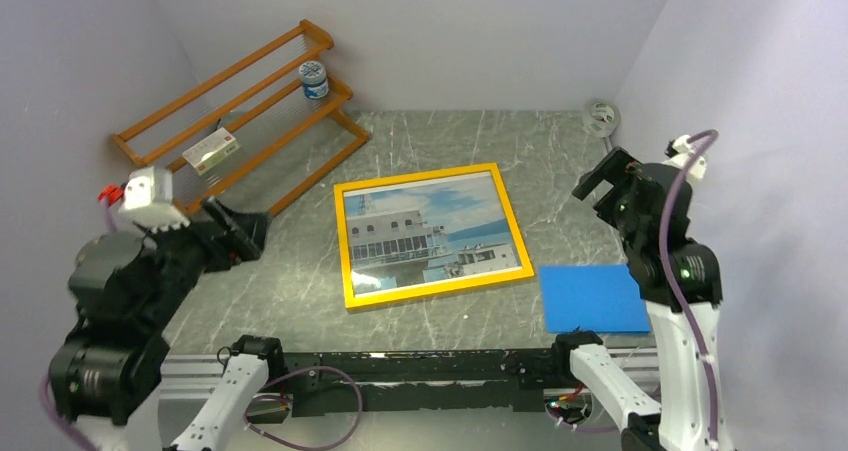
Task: Put the photo into the frame
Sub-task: Reset both arms
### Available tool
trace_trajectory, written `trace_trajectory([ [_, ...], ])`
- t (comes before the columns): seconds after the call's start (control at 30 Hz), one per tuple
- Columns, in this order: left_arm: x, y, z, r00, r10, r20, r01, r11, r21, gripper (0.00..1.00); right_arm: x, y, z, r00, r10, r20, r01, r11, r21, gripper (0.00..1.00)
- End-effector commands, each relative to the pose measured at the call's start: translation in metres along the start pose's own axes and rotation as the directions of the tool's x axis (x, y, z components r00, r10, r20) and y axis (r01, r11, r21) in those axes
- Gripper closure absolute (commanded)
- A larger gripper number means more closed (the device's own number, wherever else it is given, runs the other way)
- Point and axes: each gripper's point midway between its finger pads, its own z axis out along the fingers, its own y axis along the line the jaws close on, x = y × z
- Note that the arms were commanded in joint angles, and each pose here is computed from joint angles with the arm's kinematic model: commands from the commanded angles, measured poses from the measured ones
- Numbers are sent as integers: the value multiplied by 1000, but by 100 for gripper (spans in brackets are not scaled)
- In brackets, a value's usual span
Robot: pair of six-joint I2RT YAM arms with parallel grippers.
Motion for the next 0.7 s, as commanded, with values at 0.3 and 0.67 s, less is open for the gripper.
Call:
trace_trajectory([
  [0.3, 46, 27, -59, 995, -22, -101, 10, 994, -112, 6, -37, -6, -84, 992, -35, 125, 51, 990, -129, 1],
  [0.67, 57, 34, -70, 995, -31, -98, 18, 991, -131, 6, -27, -14, -95, 992, -43, 116, 59, 989, -138, 1],
])
